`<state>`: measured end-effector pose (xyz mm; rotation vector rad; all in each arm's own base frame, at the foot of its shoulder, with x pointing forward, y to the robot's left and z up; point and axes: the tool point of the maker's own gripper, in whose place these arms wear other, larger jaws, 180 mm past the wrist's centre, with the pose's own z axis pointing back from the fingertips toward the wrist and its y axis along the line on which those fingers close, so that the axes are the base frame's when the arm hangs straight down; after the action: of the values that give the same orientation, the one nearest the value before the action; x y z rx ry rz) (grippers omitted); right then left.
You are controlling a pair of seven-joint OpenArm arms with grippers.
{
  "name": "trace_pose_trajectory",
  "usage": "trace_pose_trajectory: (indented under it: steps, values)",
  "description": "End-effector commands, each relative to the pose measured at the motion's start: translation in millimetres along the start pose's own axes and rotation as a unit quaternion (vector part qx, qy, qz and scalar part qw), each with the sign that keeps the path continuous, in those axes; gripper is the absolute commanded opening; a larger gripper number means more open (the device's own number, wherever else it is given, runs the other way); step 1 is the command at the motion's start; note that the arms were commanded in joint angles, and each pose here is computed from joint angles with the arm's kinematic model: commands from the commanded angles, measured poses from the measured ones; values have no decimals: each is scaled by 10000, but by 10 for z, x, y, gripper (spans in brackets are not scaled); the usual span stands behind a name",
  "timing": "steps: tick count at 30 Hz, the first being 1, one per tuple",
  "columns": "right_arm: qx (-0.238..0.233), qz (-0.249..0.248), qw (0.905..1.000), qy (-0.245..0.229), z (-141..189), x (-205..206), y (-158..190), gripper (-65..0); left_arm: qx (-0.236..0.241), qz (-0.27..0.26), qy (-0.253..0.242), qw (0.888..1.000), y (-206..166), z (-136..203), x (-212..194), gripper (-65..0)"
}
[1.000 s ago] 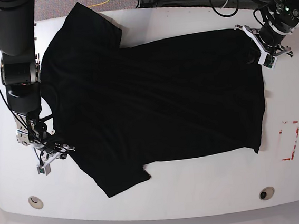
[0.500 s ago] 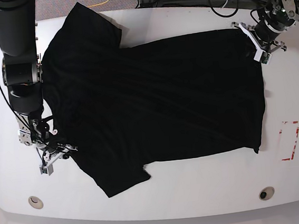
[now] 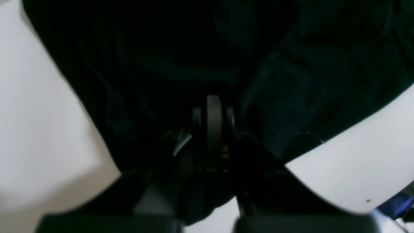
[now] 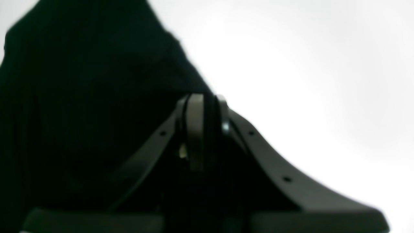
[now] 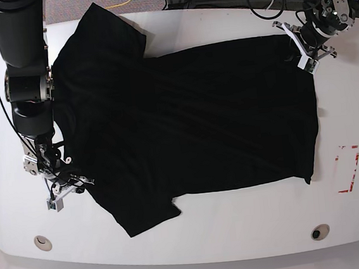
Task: Layout the t-shirt on the table in an organized manner, then fold the t-shirt properly
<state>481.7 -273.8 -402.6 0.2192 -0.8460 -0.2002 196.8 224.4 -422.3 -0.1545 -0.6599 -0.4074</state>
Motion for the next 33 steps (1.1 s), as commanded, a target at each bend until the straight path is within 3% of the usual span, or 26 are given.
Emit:
trace_pose_trajectory:
  steps: [1,7,14,20,26,33]
  values:
    - [43,11,9992,-406,53,387,18,-591,196,-133,508,9984,111,26,-241,-650]
    - [33,12,9989,-459,69,452,6,-591,284,-151,935,9951,211,121,-540,-650]
    - [130,20,9990,-433,83,506,58,-591,302,-158,1036,9940,228,178,-620,-650]
    - [593,276,9967,-471,197,768,375,-591,300,-153,1041,9940,228,177,-625,-650]
    - [959,363,9940,-383,236,700,690,-591,297,-151,1025,9942,219,174,-616,-650]
    - [1210,405,9918,-95,161,353,963,-591,281,-156,1018,9943,205,167,-611,-650]
